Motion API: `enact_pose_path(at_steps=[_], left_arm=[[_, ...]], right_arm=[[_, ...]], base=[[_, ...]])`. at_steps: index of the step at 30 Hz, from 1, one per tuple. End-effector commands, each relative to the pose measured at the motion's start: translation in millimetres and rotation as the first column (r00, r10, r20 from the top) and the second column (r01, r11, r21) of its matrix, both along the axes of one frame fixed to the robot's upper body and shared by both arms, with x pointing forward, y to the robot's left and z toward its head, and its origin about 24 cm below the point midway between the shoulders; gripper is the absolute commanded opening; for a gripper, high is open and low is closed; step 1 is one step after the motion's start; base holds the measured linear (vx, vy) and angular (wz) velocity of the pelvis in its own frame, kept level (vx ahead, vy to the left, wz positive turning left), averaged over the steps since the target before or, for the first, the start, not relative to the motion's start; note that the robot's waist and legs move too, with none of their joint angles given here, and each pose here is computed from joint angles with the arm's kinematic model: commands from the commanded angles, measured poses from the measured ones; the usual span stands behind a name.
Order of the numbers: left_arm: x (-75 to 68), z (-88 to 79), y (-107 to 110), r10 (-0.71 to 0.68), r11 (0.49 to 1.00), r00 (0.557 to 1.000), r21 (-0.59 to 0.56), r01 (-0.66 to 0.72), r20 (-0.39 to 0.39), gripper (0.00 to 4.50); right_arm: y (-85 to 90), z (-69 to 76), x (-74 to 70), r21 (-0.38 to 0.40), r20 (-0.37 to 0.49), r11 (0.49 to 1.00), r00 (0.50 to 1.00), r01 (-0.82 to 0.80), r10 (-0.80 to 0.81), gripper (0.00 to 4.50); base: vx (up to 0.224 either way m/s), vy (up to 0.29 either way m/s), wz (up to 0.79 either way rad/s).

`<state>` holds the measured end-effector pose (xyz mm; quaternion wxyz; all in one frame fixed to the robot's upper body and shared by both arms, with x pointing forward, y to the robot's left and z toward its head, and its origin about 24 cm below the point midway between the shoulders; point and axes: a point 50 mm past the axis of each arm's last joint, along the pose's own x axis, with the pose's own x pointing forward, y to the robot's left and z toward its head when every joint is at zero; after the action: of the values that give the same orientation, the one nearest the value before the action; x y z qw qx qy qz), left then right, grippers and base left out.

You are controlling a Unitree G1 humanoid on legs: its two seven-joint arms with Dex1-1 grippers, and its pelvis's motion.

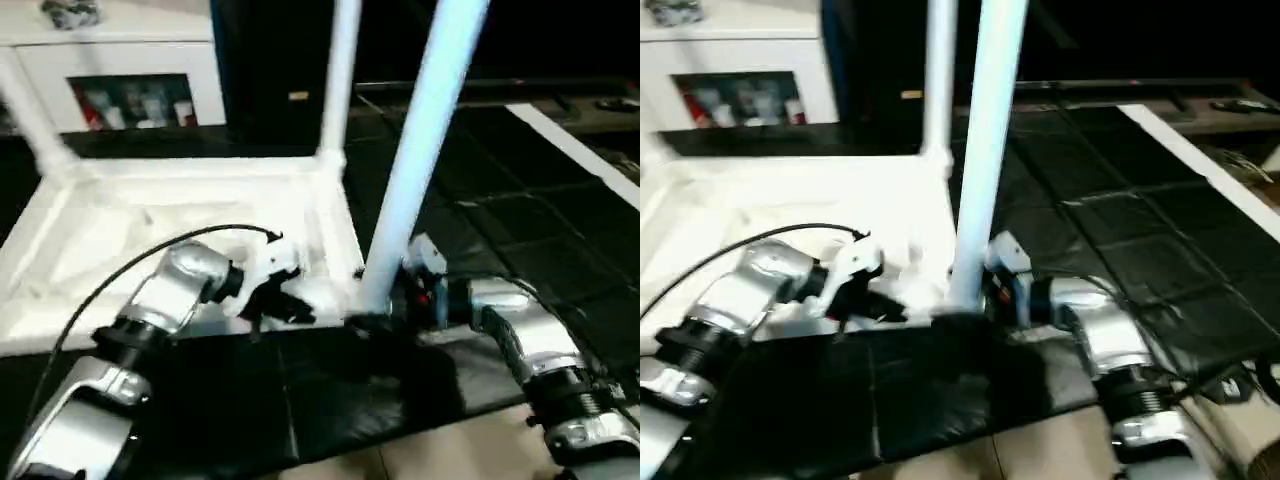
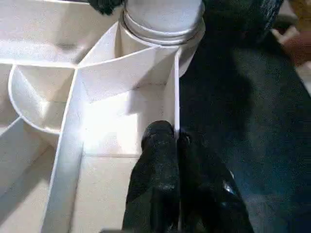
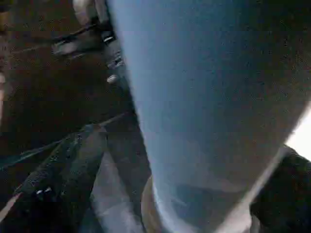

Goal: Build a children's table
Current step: Rotate leg to tighten

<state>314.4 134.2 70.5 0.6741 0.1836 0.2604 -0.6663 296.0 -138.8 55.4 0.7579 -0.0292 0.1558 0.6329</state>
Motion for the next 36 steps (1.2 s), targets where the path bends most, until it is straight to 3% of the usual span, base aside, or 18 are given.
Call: enact_pose_path(at_steps=[1,4,5,8,10,14,20,26,32,36], left_arm=[[-3.6,12.5,-13,-0.148,0.989,0.989,-0.026,0.149,0.032,0.00],[-6.1,11.6,-11,-0.189,0.982,0.982,-0.003,0.189,0.024,0.00],[-7.4,11.0,-10,-0.210,0.978,0.977,0.005,0.210,0.023,0.00],[-9.5,10.8,-9,-0.235,0.972,0.972,0.012,0.235,0.017,0.00],[-11.3,10.7,-8,-0.253,0.967,0.967,0.018,0.252,0.012,0.00],[-11.5,10.1,-6,-0.258,0.966,0.966,0.022,0.257,0.013,0.00],[-11.2,9.2,-5,-0.261,0.965,0.965,0.028,0.260,0.014,0.00],[-9.6,8.4,-4,-0.249,0.968,0.968,0.037,0.249,0.020,0.00],[-2.6,7.8,-7,-0.147,0.989,0.989,0.008,0.147,0.031,0.00],[10.0,8.2,-12,0.028,1.000,0.997,-0.015,-0.027,0.071,0.00]], right_arm=[[0.6,6.9,-2.3,0.009,0.013,0.996,0.996,-0.085,0.084,4.48],[-1.0,6.7,-3.6,0.020,-0.006,0.991,0.992,-0.129,0.129,4.48],[-1.5,5.8,-3.8,0.023,-0.018,0.988,0.988,-0.151,0.152,4.21],[-2.1,4.9,-3.4,0.026,-0.032,0.985,0.984,-0.173,0.174,4.13],[-2.3,5.1,-4.3,0.033,-0.036,0.979,0.978,-0.204,0.205,3.79],[-3.1,5.7,-5.2,0.041,-0.039,0.974,0.973,-0.224,0.226,3.60],[-4.1,5.5,-7.2,0.047,-0.042,0.967,0.967,-0.250,0.252,2.83],[-2.9,4.0,-8.5,0.056,-0.046,0.962,0.962,-0.266,0.269,2.39],[2.1,0.4,-10.3,0.110,-0.061,0.972,0.975,-0.207,0.214,2.16],[12.2,-8.1,-2.3,0.100,-0.079,0.995,0.997,-0.011,0.019,2.12]], base=[[0.000,0.000,0.00],[0.000,0.000,0.00],[0.000,0.000,0.00],[0.000,0.000,0.00],[0.000,0.000,0.00],[0.000,0.000,0.00],[0.000,0.000,0.00],[0.000,0.000,0.00],[0.000,0.000,0.00],[0.000,0.000,0.00]])
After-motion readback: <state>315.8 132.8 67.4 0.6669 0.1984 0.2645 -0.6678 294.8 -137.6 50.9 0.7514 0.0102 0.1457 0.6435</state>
